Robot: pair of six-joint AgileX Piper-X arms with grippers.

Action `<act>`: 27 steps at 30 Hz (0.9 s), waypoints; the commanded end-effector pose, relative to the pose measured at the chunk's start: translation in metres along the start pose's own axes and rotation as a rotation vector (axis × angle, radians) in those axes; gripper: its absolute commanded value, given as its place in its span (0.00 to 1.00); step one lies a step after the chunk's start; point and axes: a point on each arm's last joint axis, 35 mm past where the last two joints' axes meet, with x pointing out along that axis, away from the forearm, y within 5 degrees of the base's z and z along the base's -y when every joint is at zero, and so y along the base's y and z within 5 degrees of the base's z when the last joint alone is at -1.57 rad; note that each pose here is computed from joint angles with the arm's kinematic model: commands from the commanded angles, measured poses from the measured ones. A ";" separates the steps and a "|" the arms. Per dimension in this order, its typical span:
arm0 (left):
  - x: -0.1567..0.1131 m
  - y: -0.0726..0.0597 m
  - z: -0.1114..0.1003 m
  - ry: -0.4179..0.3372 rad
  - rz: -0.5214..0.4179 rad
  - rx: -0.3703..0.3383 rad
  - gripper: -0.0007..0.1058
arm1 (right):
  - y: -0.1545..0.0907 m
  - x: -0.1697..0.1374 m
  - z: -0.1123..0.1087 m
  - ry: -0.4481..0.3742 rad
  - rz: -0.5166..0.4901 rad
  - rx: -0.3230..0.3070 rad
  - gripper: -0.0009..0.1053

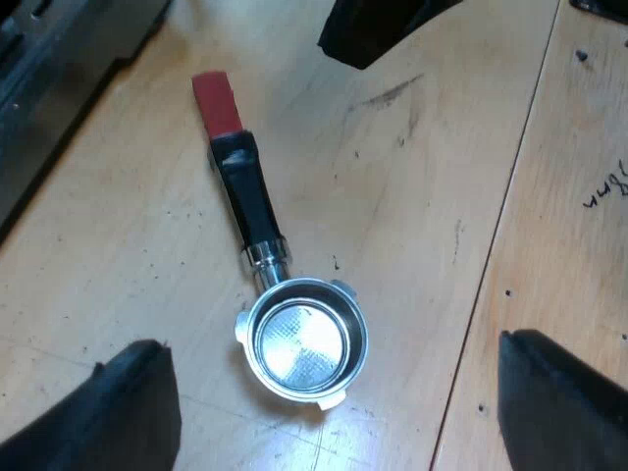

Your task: Put the handle in the coffee machine

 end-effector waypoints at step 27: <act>0.035 0.006 0.010 0.080 -0.036 0.129 0.66 | 0.005 0.053 0.038 0.091 -0.033 -0.028 0.65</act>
